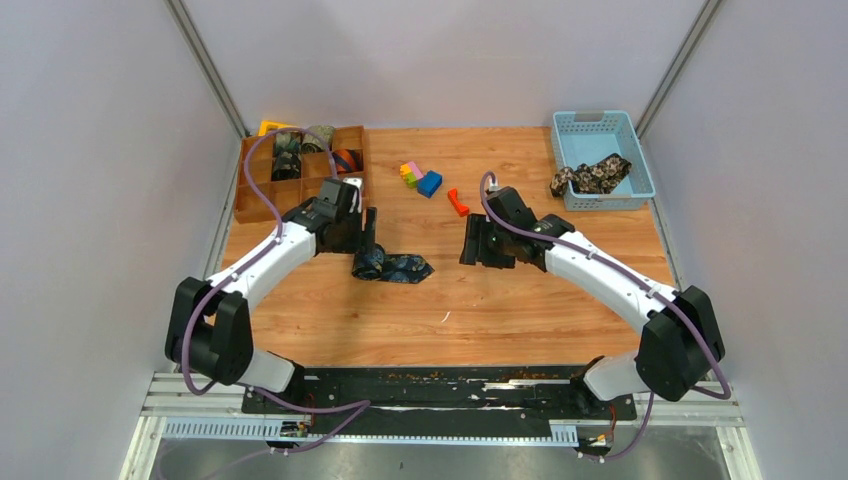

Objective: Roll the ties
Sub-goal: Roll the tie at the center of the board.

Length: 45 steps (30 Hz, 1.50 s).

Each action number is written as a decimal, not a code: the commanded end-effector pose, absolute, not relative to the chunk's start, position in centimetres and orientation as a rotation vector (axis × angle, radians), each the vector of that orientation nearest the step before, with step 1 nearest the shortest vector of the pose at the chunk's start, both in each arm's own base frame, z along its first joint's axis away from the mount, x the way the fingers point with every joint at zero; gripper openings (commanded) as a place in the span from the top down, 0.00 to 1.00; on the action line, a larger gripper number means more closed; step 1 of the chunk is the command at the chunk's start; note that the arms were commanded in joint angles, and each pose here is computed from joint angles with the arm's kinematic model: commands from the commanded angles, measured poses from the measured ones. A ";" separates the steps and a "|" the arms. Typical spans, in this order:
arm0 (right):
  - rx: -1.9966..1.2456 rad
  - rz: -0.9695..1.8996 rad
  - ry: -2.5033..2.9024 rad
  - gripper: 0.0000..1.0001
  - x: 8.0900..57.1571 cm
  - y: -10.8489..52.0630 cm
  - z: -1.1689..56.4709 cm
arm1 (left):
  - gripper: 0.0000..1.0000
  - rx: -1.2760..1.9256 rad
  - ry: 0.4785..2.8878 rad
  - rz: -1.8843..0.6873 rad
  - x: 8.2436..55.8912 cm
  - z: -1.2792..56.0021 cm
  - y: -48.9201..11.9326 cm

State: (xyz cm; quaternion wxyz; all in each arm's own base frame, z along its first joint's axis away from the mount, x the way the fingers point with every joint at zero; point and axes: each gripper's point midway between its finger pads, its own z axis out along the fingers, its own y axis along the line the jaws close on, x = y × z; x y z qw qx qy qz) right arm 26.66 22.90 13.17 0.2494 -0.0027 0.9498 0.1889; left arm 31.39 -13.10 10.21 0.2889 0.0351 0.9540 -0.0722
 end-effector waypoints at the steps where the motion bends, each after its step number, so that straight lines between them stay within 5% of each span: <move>1: -0.017 0.561 2.551 0.42 27.4 24.2 14.7 | 0.20 0.125 2.536 -0.288 32.2 9.9 -14.1; 22: -0.042 0.551 2.556 0.42 27.2 24.1 14.2 | 0.22 0.113 2.745 -0.319 31.0 3.0 -14.9; 33: -0.055 0.532 2.553 0.42 27.2 23.5 13.6 | 0.62 0.191 2.791 -0.245 30.4 1.8 -16.8; 45: -0.033 0.501 2.536 0.42 26.9 21.6 13.8 | 0.69 0.472 2.729 0.320 30.4 3.4 -17.6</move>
